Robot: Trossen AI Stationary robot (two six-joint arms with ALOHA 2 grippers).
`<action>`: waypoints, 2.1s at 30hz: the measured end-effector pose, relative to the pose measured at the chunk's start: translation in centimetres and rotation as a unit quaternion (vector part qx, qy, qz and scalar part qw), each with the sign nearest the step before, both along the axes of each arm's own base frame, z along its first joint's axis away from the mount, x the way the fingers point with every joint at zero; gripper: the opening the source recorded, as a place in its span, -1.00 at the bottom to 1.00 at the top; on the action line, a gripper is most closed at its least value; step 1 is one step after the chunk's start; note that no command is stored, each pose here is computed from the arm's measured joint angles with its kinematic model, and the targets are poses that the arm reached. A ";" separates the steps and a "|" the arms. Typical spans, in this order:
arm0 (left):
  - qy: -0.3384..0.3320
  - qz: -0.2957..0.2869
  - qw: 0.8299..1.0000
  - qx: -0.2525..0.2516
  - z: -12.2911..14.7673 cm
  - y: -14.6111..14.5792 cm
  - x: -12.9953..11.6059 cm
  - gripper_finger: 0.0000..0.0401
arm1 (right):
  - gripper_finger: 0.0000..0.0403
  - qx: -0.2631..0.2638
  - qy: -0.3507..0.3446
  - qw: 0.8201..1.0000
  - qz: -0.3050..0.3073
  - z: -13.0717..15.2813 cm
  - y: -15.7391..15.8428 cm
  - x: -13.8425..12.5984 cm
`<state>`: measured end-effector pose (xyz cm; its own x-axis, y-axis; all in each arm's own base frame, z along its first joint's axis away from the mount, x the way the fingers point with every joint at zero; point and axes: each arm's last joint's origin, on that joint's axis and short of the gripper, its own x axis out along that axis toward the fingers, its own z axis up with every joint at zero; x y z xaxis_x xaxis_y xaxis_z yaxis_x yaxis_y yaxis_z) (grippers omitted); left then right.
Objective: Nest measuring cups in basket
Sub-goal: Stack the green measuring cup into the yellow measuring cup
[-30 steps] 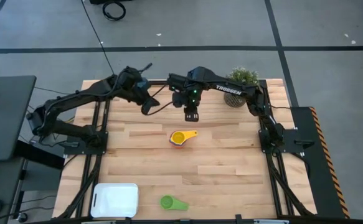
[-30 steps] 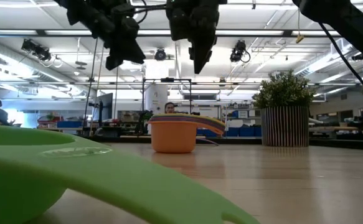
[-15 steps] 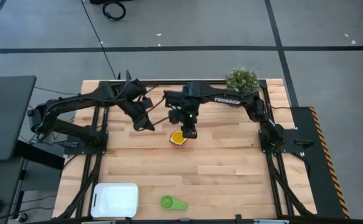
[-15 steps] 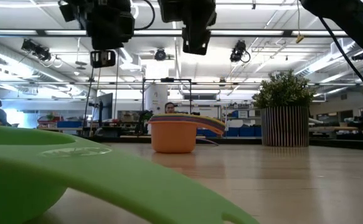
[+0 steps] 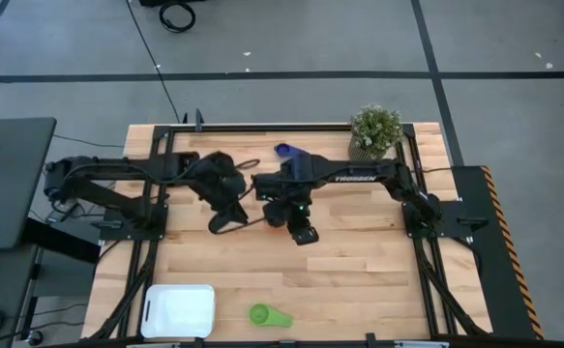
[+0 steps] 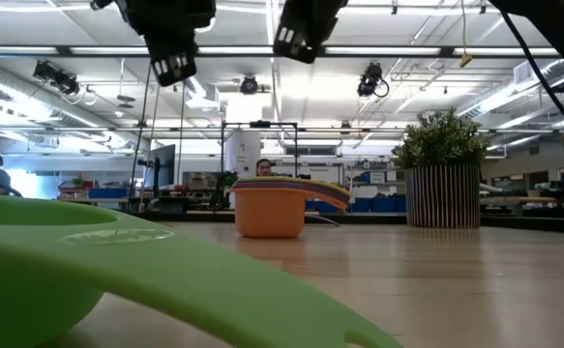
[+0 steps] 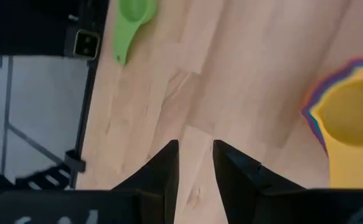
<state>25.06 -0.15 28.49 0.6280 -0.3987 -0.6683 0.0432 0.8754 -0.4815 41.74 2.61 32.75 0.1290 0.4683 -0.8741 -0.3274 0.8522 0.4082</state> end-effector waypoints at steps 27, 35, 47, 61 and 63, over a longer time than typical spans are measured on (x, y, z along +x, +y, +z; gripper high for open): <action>0.127 0.013 0.991 -0.035 -4.5 -13.2 0.8 -0.62 | -0.49 -0.061 -0.190 0.968 0.151 9.1 3.7 -6.8; 0.111 0.047 0.993 0.004 -6.1 -15.1 1.2 -0.62 | -0.49 -0.067 -0.229 0.964 0.118 12.0 2.9 -9.7; 0.118 0.031 0.991 0.047 -8.6 -16.5 2.0 -0.62 | -0.49 -0.096 -0.281 0.950 0.097 15.6 2.1 -14.8; 0.114 0.020 0.991 0.059 -8.7 -16.4 2.0 -0.62 | -0.49 -0.092 -0.223 0.958 0.152 12.4 3.7 -13.4; 0.115 0.020 0.991 0.060 -8.7 -16.4 1.9 -0.62 | -0.49 -0.090 -0.215 0.959 0.158 12.0 3.9 -13.5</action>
